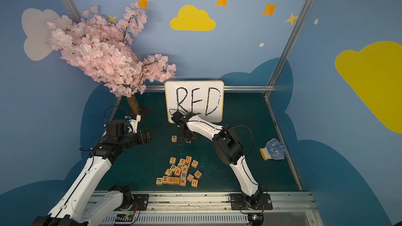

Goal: Assemble the uppercase word "red" with letter blocks
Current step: Adjust the letter block at the center of the board.

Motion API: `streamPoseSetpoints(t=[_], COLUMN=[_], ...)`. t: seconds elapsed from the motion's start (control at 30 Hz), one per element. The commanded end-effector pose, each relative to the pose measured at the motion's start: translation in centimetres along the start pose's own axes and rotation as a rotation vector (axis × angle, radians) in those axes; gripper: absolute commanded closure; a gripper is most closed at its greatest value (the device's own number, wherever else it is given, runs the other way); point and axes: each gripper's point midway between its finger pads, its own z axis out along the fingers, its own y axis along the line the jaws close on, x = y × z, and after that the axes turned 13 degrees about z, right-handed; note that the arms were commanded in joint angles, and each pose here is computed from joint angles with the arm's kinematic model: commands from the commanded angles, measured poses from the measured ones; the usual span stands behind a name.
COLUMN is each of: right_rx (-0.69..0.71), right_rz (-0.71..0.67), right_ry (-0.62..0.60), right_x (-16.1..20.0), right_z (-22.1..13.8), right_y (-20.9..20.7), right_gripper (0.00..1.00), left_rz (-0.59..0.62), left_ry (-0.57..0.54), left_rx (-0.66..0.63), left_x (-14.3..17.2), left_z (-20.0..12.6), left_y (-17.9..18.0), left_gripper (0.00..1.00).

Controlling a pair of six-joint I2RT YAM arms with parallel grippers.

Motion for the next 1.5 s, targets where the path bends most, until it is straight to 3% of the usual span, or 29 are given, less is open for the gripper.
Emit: streamPoseSetpoints(t=[0.0,0.27,1.47], right_rx=[0.001,0.000,0.094], right_rz=[-0.002,-0.012,0.011], right_ry=[0.009,0.008,-0.011], right_x=[-0.3,-0.6,-1.1], right_z=[0.3,0.4,0.3], right_y=[0.3,0.4,-2.8], right_gripper=[0.64,0.72,0.72], left_rz=[0.002,0.003,0.004], left_ry=[-0.008,-0.009,-0.013], left_rx=[0.006,0.007,0.008], left_x=[0.0,0.0,-0.1], left_z=[0.0,0.0,-0.1], left_y=[0.0,0.0,0.0], left_gripper=[0.21,0.21,0.21])
